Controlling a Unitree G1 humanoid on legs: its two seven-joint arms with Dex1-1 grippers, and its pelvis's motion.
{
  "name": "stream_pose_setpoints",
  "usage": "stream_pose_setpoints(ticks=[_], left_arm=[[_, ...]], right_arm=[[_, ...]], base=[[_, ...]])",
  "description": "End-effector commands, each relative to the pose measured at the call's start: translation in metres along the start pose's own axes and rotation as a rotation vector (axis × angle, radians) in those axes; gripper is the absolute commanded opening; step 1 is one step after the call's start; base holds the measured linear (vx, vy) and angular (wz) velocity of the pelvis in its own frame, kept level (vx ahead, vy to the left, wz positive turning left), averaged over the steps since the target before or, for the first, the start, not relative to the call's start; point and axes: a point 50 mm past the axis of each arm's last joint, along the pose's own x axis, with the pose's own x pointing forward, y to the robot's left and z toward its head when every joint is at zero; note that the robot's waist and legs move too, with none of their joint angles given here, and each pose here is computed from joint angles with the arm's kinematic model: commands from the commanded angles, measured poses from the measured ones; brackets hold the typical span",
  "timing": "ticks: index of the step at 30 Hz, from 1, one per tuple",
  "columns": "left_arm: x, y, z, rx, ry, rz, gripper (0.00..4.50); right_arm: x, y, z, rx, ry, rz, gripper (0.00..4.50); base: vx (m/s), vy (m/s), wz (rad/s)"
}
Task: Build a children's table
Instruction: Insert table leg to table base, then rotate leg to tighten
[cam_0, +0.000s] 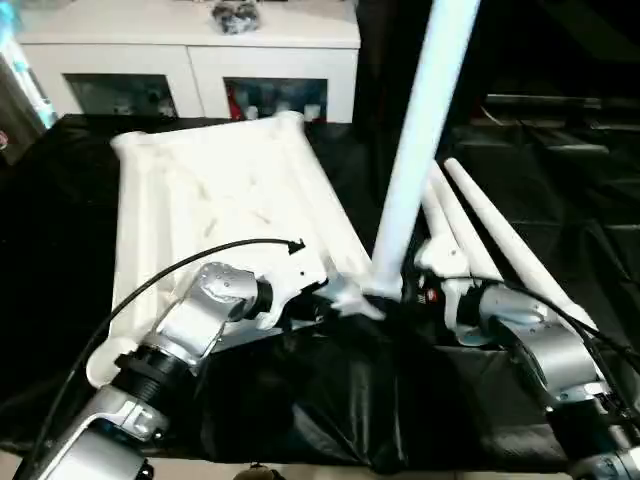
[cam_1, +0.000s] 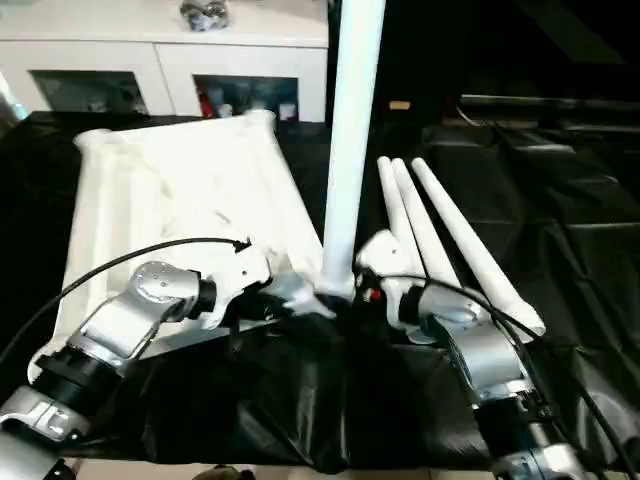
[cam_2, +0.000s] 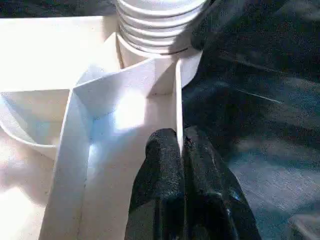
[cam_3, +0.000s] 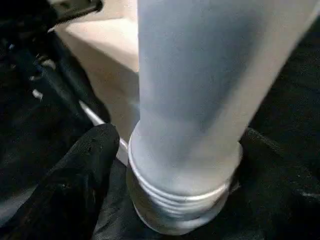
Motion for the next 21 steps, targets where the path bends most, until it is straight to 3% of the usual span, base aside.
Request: stream_pose_setpoints(ticks=[1, 9, 15, 21], left_arm=[[0.003, -0.007, 0.009, 0.056, -0.027, -0.071, 0.00], [-0.002, -0.007, 0.004, 0.064, -0.003, -0.108, 0.00], [-0.002, -0.006, 0.001, 0.053, 0.004, -0.099, 0.00], [0.010, 0.012, 0.008, -0.039, -0.033, 0.142, 0.00]], right_arm=[[0.000, 0.004, 0.002, -0.009, 0.004, 0.031, 3.51], [0.001, 0.007, 0.003, -0.011, 0.005, 0.060, 2.85], [0.003, 0.010, 0.000, 0.015, 0.008, 0.079, 2.75], [0.029, 0.003, -0.009, 0.147, -0.001, -0.126, 2.74]], base=[[0.000, 0.000, 0.00], [0.000, 0.000, 0.00], [0.000, 0.000, 0.00], [0.000, 0.000, 0.00]])
